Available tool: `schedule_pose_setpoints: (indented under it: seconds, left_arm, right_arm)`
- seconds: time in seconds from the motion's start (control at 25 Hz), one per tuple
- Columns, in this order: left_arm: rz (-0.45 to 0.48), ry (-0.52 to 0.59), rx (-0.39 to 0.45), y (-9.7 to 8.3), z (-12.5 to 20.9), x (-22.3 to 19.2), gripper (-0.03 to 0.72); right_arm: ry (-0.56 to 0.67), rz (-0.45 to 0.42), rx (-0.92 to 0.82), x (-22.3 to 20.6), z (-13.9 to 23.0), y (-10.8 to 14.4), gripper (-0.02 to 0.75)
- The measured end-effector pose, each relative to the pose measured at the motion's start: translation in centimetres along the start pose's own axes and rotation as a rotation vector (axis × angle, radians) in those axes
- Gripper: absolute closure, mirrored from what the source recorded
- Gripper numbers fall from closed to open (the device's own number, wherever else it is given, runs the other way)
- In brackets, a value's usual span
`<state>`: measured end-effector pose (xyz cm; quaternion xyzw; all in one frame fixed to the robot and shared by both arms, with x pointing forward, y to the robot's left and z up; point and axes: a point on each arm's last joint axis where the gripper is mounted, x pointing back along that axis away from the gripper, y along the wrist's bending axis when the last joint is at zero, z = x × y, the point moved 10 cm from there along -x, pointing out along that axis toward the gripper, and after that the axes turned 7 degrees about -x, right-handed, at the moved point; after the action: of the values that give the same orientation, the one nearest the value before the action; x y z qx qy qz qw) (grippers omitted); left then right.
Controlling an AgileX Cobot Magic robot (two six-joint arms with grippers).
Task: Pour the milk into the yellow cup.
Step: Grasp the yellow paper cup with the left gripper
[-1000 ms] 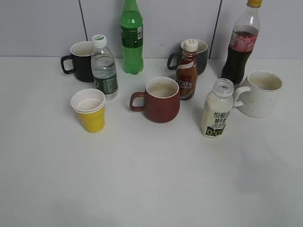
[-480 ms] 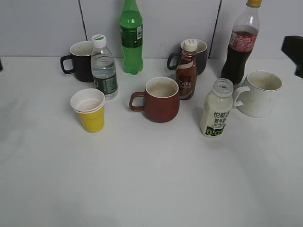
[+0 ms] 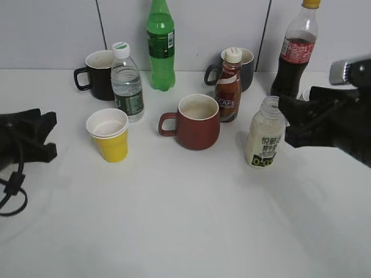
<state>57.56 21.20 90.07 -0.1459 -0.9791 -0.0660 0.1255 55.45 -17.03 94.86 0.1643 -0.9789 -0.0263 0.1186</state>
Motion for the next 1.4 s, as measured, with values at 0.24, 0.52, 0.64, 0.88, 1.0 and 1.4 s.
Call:
schedule_pose_setpoints:
  seconds: [0.24, 0.52, 0.64, 0.88, 1.0, 1.4]
  left_arm:
    - [0.053, 0.052, 0.001, -1.6, 5.2, 1.3, 0.447]
    - [0.185, 0.103, -0.034, -4.1, 7.8, -1.4, 0.251]
    - [0.223, 0.085, -0.048, -4.8, 7.8, -2.9, 0.099]
    - [0.29, 0.038, -0.078, -5.9, 7.5, -5.5, 0.023]
    - [0.336, 0.021, -0.097, -6.7, 7.6, -6.6, 0.02]
    - [0.36, -0.038, -0.122, -7.2, 7.2, -10.1, 0.036]
  right_arm:
    - [0.035, -0.018, 0.054, 0.2, 4.6, -0.1, 0.289]
    - [0.064, -0.02, 0.061, -1.2, 8.7, -0.4, 0.129]
    - [0.122, -0.014, 0.051, -1.6, 10.8, -0.6, 0.12]
    - [0.127, -0.014, 0.049, -1.8, 11.2, -0.6, 0.12]
    - [0.125, -0.014, 0.049, -1.8, 11.1, -0.6, 0.124]
    - [0.123, -0.014, 0.045, -1.8, 11.1, -0.6, 0.141]
